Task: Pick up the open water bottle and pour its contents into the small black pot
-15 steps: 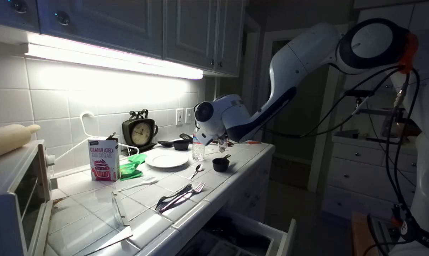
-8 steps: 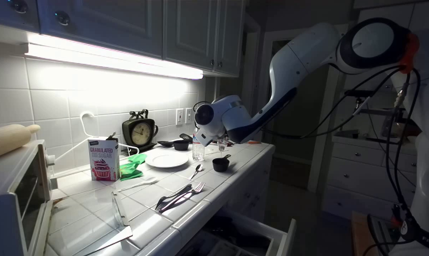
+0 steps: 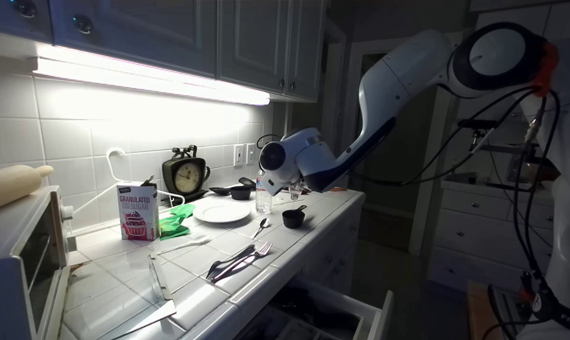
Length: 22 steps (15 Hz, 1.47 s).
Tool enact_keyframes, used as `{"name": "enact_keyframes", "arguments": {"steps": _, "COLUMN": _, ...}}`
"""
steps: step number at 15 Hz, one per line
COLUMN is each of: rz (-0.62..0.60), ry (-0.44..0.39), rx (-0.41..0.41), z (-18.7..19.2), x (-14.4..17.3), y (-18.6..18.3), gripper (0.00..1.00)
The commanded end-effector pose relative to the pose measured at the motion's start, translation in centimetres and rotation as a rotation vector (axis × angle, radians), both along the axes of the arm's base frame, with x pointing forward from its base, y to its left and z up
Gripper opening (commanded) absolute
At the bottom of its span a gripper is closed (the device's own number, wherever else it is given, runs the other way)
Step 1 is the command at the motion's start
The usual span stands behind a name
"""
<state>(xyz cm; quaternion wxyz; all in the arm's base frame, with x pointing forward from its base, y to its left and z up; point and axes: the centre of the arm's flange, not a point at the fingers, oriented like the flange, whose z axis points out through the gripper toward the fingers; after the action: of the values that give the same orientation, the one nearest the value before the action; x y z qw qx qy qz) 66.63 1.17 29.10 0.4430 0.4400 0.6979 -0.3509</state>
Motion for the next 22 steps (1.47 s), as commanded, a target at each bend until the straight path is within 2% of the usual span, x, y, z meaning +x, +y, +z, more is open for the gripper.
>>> {"name": "enact_keyframes", "arguments": {"steps": 1, "rz": 0.016, "ry": -0.033, "rx": -0.048, "z": 0.4, "x": -1.6, "y": 0.4, "gripper": 0.02}}
{"name": "enact_keyframes", "arguments": {"steps": 22, "rz": 0.089, "ry": -0.122, "rx": -0.159, "z": 0.6, "x": -2.7, "y": 2.1, "gripper": 0.02}}
